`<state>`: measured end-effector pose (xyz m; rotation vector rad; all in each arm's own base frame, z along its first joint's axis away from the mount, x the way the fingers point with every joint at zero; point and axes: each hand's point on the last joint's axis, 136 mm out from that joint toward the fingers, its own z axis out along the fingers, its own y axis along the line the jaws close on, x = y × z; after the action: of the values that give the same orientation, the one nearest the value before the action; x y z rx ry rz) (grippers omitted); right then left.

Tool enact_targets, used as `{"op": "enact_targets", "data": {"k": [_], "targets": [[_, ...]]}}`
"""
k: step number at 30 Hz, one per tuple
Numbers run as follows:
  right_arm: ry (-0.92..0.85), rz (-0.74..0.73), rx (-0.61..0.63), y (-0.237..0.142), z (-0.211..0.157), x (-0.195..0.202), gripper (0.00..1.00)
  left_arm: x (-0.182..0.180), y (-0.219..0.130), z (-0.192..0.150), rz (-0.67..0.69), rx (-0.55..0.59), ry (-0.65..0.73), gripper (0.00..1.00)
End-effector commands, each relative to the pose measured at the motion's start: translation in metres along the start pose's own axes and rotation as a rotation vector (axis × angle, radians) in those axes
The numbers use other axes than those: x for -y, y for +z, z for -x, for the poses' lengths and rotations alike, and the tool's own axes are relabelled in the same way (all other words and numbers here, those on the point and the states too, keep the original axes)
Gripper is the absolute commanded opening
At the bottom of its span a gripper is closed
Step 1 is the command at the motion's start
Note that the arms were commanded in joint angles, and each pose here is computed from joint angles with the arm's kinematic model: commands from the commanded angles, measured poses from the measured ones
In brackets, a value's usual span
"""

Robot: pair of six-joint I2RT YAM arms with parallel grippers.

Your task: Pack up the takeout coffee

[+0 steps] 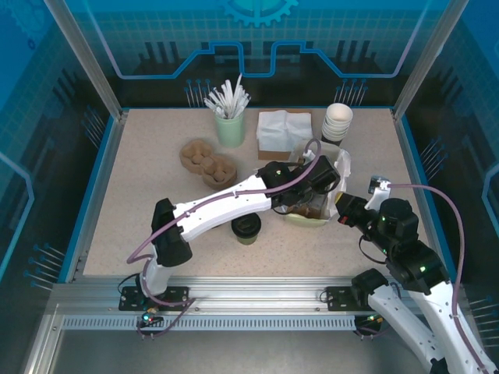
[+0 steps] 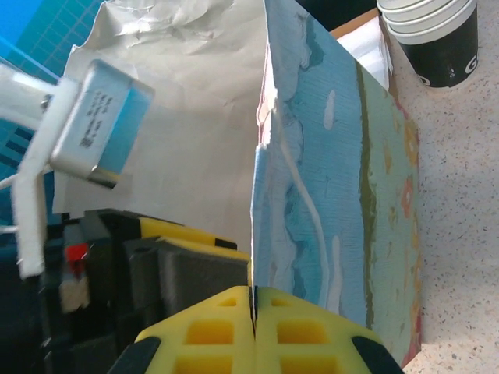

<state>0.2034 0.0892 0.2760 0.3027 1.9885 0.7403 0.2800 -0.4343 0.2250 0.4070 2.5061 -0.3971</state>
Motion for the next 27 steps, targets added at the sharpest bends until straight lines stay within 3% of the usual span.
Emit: {"op": "enact_targets", "data": {"k": [1,14,27], "targets": [[0.015,0.039,0.033,-0.003,0.006,-0.006,0.0,-0.007,0.012,-0.003,-0.004,-0.063,-0.063,0.42],[0.026,0.082,0.007,0.002,-0.004,-0.01,0.0,-0.001,0.048,-0.027,-0.089,-0.238,-0.102,0.4],[0.005,0.132,-0.016,0.004,-0.01,-0.019,0.0,-0.017,0.082,-0.044,-0.082,-0.356,-0.166,0.41]]}}
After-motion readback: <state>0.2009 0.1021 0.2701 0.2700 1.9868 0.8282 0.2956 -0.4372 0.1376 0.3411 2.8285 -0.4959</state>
